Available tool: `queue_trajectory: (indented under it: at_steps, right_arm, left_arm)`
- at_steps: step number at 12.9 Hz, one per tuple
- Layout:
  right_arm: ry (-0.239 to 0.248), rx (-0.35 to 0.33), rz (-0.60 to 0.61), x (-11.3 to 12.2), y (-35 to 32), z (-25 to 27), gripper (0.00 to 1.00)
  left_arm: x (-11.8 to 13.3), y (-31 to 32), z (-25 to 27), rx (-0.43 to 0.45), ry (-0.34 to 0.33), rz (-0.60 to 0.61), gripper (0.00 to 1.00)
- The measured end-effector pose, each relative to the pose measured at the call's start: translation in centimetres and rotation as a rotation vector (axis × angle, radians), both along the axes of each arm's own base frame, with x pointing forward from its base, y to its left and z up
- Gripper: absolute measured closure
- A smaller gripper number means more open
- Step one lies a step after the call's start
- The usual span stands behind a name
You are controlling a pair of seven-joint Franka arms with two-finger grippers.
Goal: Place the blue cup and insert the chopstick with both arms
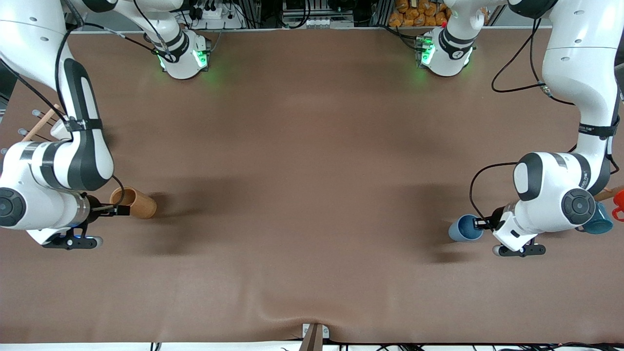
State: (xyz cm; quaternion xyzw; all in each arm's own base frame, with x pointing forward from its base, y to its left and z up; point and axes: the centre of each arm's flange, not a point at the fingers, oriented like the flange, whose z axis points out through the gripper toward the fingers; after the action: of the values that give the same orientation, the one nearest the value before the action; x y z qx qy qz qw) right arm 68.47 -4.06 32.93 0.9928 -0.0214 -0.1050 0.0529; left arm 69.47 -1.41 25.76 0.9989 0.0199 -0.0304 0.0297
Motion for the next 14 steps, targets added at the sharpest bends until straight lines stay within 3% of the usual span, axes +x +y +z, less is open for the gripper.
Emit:
queue_trajectory:
  at_steps: [1, 4, 5, 6, 8, 9, 14]
  right_arm:
    - [0.001, 0.010, -0.014, 0.0, 0.1, -0.3, 0.00]
    - [-0.009, 0.019, -0.035, 0.2, 0.1, -0.3, 0.01]
    - [-0.017, 0.019, -0.040, 0.3, -0.1, -0.3, 0.05]
    - [-0.023, 0.019, -0.050, 0.3, -0.6, -0.3, 0.18]
    - [-0.029, 0.023, -0.073, 0.4, -2.0, -0.7, 0.44]
    - [-0.029, 0.025, -0.080, 0.4, -2.4, -1.0, 0.52]
    - [-0.028, 0.044, -0.081, 0.5, -1.8, -1.2, 0.53]
  left_arm:
    - [0.1, -0.1, 0.1, 0.000, -0.005, -0.002, 0.92]
    - [0.5, -3.7, 2.2, -0.002, -0.043, -0.048, 0.95]
    - [0.2, -6.6, 3.8, -0.002, -0.054, -0.064, 0.95]
    - [-0.5, -10.1, 5.4, 0.000, -0.052, -0.077, 0.95]
    - [-2.9, -19.1, 8.0, 0.006, -0.051, -0.102, 0.95]
    - [-4.7, -23.9, 8.8, 0.006, -0.054, -0.109, 0.95]
    - [-14.7, -40.9, 8.6, 0.027, -0.020, -0.011, 0.95]
